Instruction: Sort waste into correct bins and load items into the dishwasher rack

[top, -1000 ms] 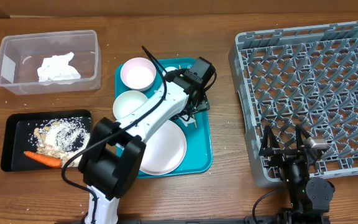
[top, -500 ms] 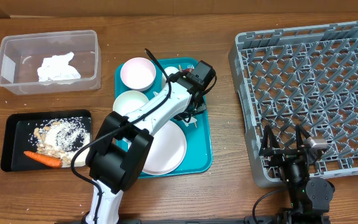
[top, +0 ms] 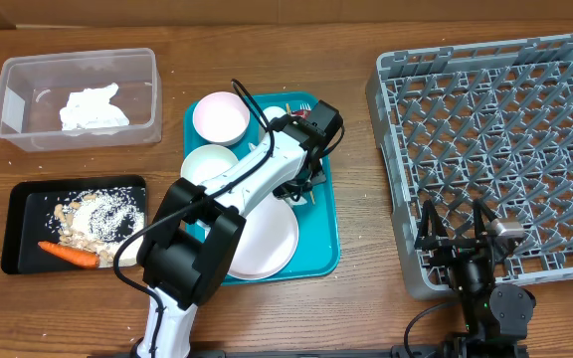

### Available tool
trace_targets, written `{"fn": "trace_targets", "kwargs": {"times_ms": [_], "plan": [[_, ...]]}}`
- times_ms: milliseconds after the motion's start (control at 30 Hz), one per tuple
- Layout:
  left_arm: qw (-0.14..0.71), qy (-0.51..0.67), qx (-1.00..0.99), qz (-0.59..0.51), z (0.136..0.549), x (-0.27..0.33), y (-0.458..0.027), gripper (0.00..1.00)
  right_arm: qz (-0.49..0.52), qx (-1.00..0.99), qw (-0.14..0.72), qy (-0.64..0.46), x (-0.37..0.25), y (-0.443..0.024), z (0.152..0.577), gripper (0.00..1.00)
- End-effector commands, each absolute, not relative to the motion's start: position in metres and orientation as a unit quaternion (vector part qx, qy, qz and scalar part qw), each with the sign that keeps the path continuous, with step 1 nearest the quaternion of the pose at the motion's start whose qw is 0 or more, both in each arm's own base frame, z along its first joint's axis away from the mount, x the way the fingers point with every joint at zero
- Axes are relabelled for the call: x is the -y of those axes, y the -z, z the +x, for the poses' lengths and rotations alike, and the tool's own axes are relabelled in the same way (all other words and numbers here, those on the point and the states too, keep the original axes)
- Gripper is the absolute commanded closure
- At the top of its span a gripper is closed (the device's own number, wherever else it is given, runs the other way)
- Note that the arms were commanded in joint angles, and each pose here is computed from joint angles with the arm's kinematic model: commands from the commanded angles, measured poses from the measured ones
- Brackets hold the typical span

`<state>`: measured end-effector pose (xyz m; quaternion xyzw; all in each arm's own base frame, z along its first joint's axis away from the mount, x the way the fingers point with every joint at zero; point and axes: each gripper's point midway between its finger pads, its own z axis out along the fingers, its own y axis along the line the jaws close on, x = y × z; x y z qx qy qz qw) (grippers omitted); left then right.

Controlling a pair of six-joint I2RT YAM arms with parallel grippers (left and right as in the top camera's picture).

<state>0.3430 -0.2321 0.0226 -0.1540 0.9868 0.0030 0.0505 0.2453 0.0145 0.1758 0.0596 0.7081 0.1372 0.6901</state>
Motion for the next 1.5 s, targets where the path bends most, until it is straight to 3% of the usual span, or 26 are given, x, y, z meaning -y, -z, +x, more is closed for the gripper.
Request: {"fn": "trace_targets", "kwargs": {"times_ms": [0,133,333,500,733,767,800,867,900,1167,1267,1467], "plan": [[0.069,0.024,-0.988,-0.135,0.350,0.239,-0.060,0.96,0.062,-0.708,0.691,-0.132,-0.013,-0.173,0.246,0.00],[0.124,0.052,-0.984,-0.121,0.357,0.234,-0.116,0.96,0.062,-0.708,0.691,-0.132,-0.013,-0.173,0.246,0.00],[0.267,-0.005,-0.946,-0.185,0.389,0.158,-0.192,0.96,0.062,-0.708,0.691,-0.132,-0.013,-0.173,0.246,0.00],[0.333,-0.095,-0.890,-0.296,0.424,0.051,-0.215,0.96,0.062,-0.708,0.691,-0.133,-0.013,-0.173,0.246,0.00],[0.366,-0.067,-0.814,-0.446,0.464,-0.080,-0.216,0.96,0.062,-0.708,0.691,-0.132,-0.013,-0.173,0.246,0.00],[0.368,-0.063,-0.807,-0.456,0.468,-0.091,-0.214,0.92,0.062,-0.708,0.691,-0.132,-0.013,-0.173,0.246,0.00],[0.370,-0.063,-0.802,-0.465,0.471,-0.102,-0.210,0.77,0.062,-0.708,0.691,-0.132,-0.013,-0.173,0.246,0.00],[0.362,-0.059,-0.795,-0.483,0.475,-0.123,-0.198,0.13,0.062,-0.708,0.691,-0.132,-0.013,-0.173,0.246,0.00],[0.355,-0.055,-0.795,-0.489,0.476,-0.129,-0.191,0.00,0.062,-0.708,0.691,-0.132,-0.013,-0.173,0.246,0.00],[0.322,-0.035,-0.841,-0.433,0.466,-0.120,-0.189,0.00,0.062,-0.708,0.691,-0.132,-0.013,-0.173,0.246,0.00],[0.309,0.022,-0.877,-0.366,0.465,-0.071,-0.201,0.00,0.062,-0.708,0.691,-0.132,-0.013,-0.173,0.246,0.00],[0.247,0.130,-0.935,-0.219,0.443,0.086,-0.200,0.00,0.062,-0.708,0.691,-0.132,-0.013,-0.173,0.246,0.00]]}}
